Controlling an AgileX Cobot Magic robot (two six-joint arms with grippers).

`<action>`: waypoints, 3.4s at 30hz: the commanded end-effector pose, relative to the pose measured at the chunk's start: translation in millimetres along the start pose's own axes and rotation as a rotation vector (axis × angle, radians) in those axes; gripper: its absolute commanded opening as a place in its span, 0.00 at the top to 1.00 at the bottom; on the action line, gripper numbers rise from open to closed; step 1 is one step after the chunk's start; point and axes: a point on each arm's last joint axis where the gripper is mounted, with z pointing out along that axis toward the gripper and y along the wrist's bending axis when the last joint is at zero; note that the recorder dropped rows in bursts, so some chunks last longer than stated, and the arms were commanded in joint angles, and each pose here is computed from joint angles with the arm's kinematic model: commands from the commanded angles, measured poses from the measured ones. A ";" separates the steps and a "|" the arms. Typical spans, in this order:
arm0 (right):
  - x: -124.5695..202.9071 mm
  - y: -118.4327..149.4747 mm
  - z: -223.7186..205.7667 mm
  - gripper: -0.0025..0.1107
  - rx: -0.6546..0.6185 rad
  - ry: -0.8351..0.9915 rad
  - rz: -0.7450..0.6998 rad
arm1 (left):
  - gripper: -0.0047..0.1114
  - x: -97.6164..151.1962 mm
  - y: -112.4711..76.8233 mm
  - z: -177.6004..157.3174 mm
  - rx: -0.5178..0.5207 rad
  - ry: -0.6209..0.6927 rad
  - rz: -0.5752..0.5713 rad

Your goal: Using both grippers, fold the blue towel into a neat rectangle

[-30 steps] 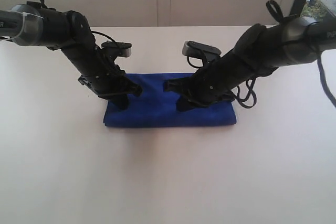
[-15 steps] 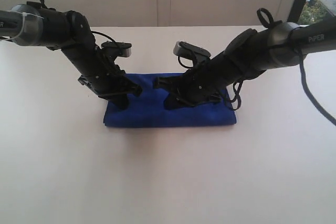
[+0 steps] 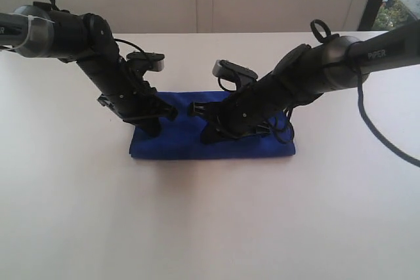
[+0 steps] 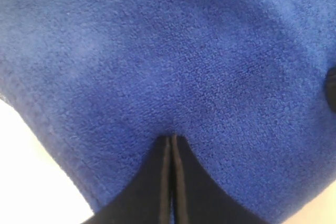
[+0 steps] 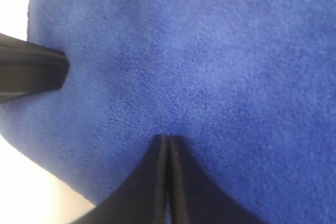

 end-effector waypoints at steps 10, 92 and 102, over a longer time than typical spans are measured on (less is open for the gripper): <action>-5.5 -14.4 -19.2 0.98 0.081 0.015 -0.032 | 0.96 1.9 0.0 2.0 0.009 0.018 -0.006; -26.3 -64.0 -132.0 0.98 0.407 -0.039 -0.136 | 0.96 15.2 33.2 -85.0 -0.087 0.041 -0.187; -23.7 -67.1 -129.1 0.98 0.415 -0.052 -0.134 | 0.96 28.1 34.5 -70.7 -0.074 0.083 -0.212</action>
